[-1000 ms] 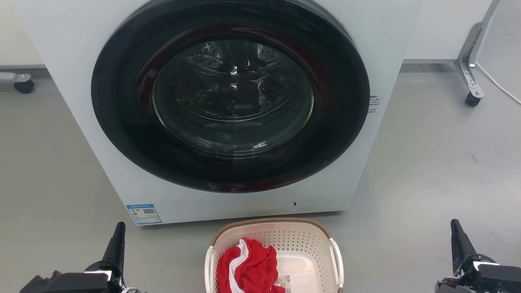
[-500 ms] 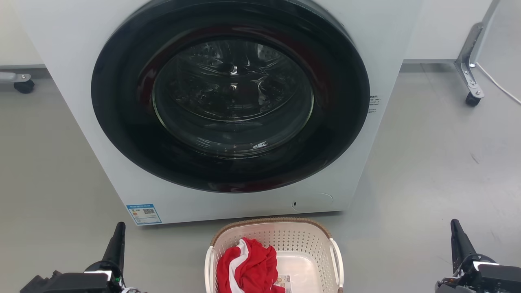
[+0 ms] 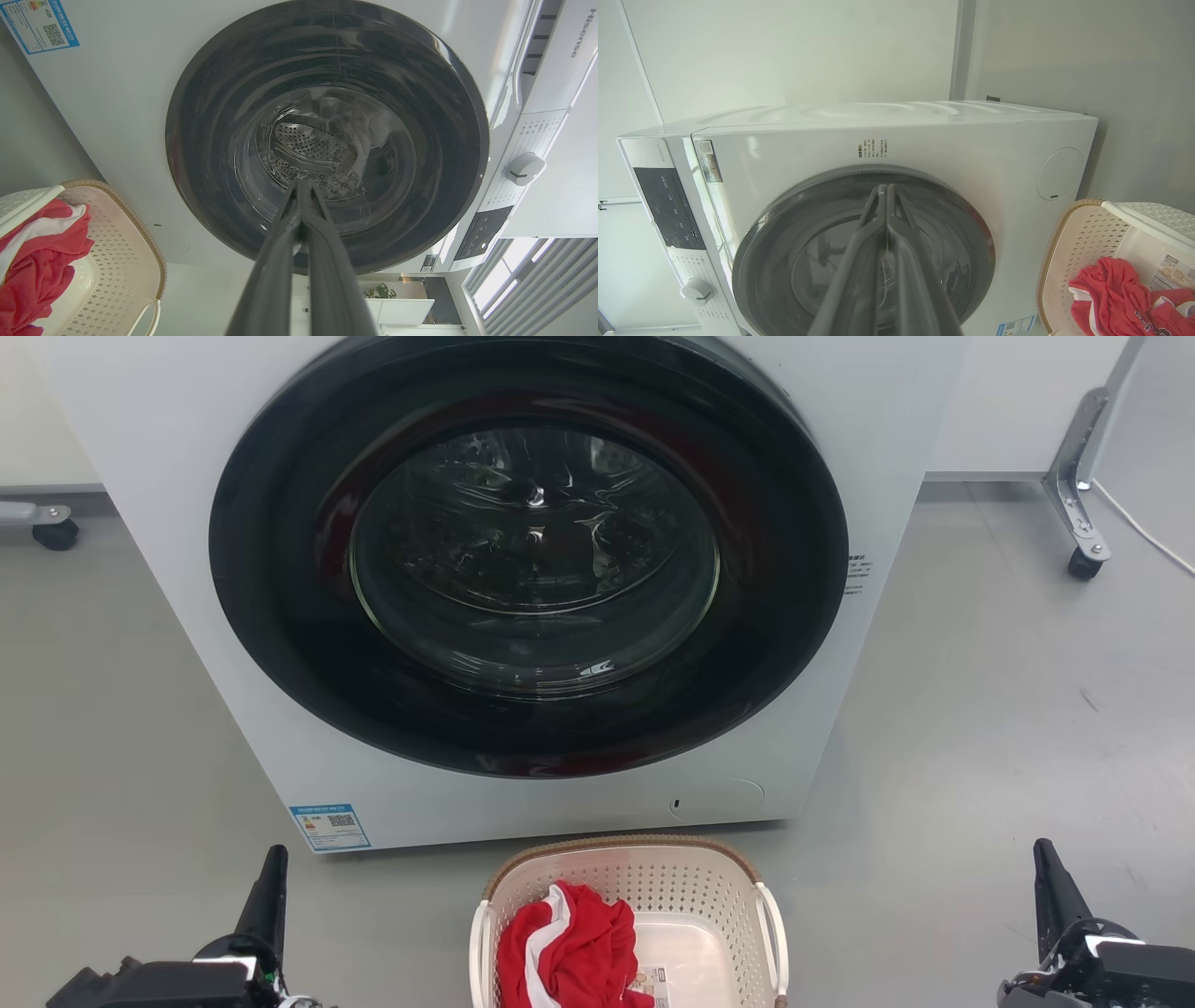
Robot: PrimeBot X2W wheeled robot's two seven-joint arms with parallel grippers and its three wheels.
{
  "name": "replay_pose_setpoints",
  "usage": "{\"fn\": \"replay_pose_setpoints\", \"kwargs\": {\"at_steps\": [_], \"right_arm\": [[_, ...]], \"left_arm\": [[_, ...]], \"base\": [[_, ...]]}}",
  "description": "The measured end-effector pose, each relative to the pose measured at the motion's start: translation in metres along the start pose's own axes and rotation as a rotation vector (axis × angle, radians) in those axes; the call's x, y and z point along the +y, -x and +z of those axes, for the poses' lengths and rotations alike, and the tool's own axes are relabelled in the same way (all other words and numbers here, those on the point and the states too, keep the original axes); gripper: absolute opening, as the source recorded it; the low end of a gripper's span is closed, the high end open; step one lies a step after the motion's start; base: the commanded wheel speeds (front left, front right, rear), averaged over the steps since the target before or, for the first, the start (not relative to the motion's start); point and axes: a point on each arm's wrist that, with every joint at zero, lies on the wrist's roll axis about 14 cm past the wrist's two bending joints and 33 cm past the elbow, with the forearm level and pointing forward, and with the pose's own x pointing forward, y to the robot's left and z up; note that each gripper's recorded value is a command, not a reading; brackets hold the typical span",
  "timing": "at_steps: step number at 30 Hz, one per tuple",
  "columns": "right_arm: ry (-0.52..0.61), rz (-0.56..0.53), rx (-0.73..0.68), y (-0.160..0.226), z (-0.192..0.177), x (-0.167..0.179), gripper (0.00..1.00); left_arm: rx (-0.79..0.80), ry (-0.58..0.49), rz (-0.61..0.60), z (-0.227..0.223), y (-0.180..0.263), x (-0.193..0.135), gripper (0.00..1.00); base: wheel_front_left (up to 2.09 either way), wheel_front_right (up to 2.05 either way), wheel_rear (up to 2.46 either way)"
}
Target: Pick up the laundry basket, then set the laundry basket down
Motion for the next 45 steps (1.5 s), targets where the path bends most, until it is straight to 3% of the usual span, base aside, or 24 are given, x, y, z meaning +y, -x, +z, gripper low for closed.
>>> {"fn": "replay_pose_setpoints", "kwargs": {"at_steps": [45], "right_arm": [[-0.001,0.0,0.0,0.0,-0.0001,0.0,0.0]], "left_arm": [[0.0,0.0,0.0,0.0,0.0,0.0,0.0]], "base": [[0.0,0.0,0.0]]}}
